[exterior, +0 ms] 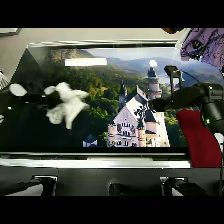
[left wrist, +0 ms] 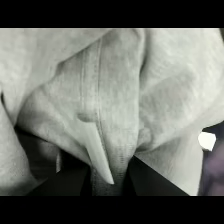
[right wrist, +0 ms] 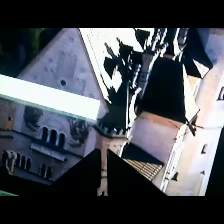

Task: Fold the clothes and pants, and hang the long-sleeved shirts on hangers.

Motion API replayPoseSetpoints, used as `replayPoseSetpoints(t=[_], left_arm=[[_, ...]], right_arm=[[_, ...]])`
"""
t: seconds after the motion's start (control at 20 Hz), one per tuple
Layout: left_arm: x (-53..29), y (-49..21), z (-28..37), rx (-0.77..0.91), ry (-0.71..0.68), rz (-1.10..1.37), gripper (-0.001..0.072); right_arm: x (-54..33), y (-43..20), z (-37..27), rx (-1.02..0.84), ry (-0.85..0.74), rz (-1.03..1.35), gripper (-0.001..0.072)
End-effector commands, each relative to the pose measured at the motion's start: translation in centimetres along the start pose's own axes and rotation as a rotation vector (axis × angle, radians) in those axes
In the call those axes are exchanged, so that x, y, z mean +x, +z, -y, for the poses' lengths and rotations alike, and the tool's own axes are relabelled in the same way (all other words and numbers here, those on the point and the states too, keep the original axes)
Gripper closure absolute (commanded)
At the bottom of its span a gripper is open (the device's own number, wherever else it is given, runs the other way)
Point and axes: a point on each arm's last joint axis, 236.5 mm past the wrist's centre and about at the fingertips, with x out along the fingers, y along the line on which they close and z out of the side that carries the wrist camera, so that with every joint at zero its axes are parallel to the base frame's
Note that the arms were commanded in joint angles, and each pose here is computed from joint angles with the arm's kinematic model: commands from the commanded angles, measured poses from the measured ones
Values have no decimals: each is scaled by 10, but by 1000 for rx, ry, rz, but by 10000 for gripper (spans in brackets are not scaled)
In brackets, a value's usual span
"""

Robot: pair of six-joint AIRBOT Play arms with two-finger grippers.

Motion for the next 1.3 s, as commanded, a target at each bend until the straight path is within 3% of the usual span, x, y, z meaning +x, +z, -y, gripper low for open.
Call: replayPoseSetpoints(t=[0.0, 0.15, 0.25, 0.3, 0.4, 0.45, 0.6, 0.7, 0.85, 0.95, 1.25], left_arm=[[8, -94, 110, 112, -94, -139, 689], [47, -155, 167, 171, -145, -183, 689], [72, -173, 182, 204, -159, -186, 679], [78, -174, 184, 187, -163, -185, 607], [72, -159, 183, 138, -185, -174, 121], [59, -143, 178, 153, -195, -158, 21], [4, -84, 150, 194, -209, -49, 21], [-31, -49, 124, 180, -201, 31, 21], [-53, -19, 85, 92, -165, 77, 21], [-54, -10, 66, 48, -142, 81, 23], [-54, -3, 53, 17, -129, 92, 39]], right_arm=[[-4, -36, 12, -14, -53, -153, 634], [-8, -51, 29, -29, -124, -221, 626], [-8, -50, 34, -34, -142, -217, 529], [-7, -47, 33, -34, -138, -204, 469], [-6, -42, 31, -76, -128, -182, 423], [-9, -38, 42, -94, -160, -165, 423], [-8, -22, 72, 91, -115, -65, 392], [8, -22, 70, 309, 61, -10, 375], [50, -56, 27, 482, 334, -108, 262], [73, -80, -9, 487, 450, -168, 241], [119, -118, -65, 390, 440, -248, 242]])
